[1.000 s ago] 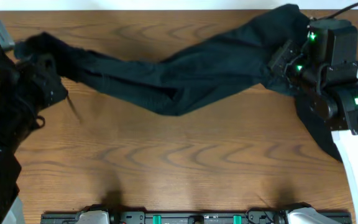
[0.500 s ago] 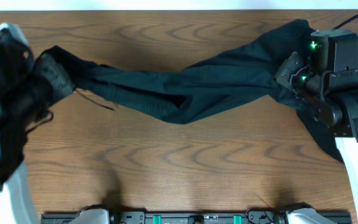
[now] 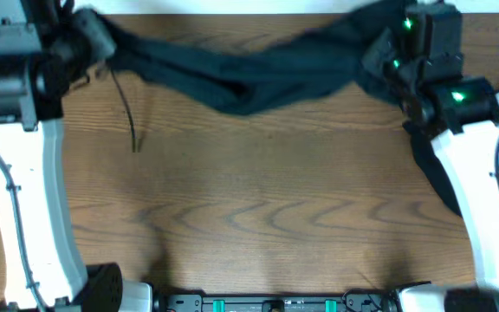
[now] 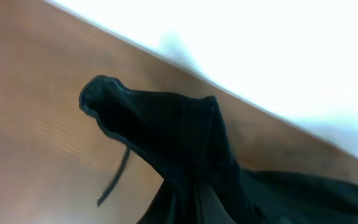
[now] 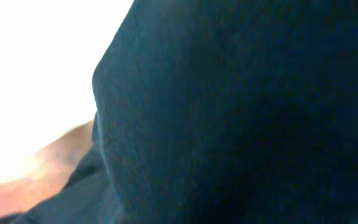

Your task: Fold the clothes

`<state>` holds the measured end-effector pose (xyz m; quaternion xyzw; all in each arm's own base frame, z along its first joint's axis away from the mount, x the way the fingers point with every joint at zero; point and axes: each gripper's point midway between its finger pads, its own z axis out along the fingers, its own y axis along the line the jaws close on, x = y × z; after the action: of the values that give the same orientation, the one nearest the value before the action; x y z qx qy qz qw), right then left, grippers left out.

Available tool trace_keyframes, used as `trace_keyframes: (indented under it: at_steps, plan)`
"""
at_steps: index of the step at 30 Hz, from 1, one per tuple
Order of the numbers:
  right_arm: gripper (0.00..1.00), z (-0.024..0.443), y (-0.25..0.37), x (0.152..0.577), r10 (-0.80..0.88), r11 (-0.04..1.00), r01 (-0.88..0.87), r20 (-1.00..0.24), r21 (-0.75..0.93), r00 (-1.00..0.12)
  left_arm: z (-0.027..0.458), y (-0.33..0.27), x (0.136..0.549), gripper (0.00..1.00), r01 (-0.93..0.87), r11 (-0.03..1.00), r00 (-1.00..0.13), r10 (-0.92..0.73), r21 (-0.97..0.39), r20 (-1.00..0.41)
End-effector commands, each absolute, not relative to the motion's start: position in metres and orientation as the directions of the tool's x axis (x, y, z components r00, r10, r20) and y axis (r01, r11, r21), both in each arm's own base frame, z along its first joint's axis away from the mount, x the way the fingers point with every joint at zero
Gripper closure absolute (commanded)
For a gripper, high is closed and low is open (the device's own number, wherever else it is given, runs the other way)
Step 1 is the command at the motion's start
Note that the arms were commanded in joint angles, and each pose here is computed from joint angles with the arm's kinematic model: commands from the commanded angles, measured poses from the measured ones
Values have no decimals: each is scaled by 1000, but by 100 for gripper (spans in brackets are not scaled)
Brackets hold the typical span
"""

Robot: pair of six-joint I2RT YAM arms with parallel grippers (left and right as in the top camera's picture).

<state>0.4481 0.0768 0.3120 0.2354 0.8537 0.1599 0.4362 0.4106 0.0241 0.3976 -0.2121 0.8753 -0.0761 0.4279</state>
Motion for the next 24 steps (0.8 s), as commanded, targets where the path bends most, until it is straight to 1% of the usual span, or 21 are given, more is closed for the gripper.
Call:
trace_keyframes:
  at_steps: [1, 3, 5, 10, 17, 24]
  plan:
    - [98, 322, 82, 473, 488, 870, 185, -739, 457, -465, 401, 33, 435, 94, -278, 928, -515, -361, -247, -778]
    - [99, 317, 85, 490, 488, 869, 173, -748, 463, -449, 393, 34, 453, 94, -277, 928, -511, -361, -249, -780]
    - [99, 301, 88, 503, 480, 874, 174, -748, 454, -459, 376, 35, 469, 94, -281, 928, -531, -363, -245, -766]
    - [99, 253, 90, 514, 464, 884, 222, -705, 412, -537, 324, 36, 489, 94, -311, 926, -625, -369, -214, -688]
    - [99, 198, 81, 512, 451, 892, 298, -628, 341, -634, 259, 37, 490, 94, -350, 923, -748, -377, -159, -546]
    - [98, 173, 72, 496, 447, 894, 343, -564, 287, -694, 217, 36, 475, 94, -374, 921, -828, -384, -107, -409]
